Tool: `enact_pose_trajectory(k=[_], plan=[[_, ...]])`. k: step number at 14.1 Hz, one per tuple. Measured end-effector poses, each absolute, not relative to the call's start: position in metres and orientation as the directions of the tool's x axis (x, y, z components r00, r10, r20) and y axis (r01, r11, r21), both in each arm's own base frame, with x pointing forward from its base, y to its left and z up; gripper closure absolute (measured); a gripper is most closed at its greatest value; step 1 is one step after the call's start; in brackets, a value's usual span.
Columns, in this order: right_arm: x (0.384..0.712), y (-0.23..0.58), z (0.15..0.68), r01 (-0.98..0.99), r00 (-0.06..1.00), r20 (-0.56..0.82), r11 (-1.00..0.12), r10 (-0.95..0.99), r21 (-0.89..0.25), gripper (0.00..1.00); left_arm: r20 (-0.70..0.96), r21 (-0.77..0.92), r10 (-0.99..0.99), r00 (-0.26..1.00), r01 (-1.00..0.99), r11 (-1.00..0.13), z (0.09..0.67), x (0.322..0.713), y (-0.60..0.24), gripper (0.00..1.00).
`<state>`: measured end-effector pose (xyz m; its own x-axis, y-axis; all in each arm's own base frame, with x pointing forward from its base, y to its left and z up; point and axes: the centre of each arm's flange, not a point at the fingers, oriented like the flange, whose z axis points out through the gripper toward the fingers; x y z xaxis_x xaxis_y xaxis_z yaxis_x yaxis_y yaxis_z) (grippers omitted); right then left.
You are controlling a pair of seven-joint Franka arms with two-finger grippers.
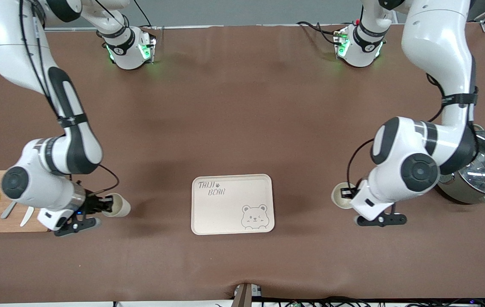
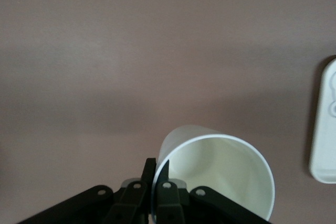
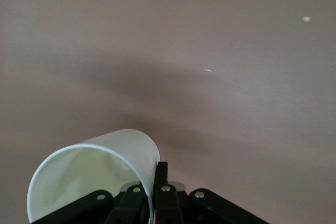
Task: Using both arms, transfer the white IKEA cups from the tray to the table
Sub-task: 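Carry the cups off the tray outward with both grippers, then lower the cups onto the table and open both grippers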
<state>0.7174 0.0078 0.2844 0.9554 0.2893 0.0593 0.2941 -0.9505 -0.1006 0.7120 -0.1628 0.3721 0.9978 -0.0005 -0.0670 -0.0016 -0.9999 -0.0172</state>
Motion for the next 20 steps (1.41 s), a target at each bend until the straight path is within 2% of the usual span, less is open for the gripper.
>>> enact_pose_trajectory(k=[3, 7, 13, 20], plan=[[0.715, -0.028, 0.281, 0.314, 0.949, 0.065, -0.944, 0.309, -0.104, 0.96, -0.082, -0.01, -0.04, 0.996, -0.041, -0.999, 0.366, 0.722, -0.092, 0.96], [0.714, -0.028, 0.274, 0.323, 0.945, 0.08, -0.941, 0.316, -0.099, 0.96, -0.077, -0.068, -0.102, 0.992, -0.107, -0.992, 0.347, 0.729, -0.031, 0.96], [0.717, -0.026, 0.234, 0.323, 0.944, 0.104, -0.942, 0.314, -0.09, 0.96, -0.039, -0.064, -0.112, 0.993, -0.114, -0.991, 0.272, 0.734, -0.015, 0.96], [0.718, -0.024, 0.219, 0.323, 0.943, 0.117, -0.943, 0.312, -0.085, 0.96, -0.059, -0.057, -0.106, 0.993, -0.109, -0.992, 0.248, 0.732, -0.011, 0.96]])
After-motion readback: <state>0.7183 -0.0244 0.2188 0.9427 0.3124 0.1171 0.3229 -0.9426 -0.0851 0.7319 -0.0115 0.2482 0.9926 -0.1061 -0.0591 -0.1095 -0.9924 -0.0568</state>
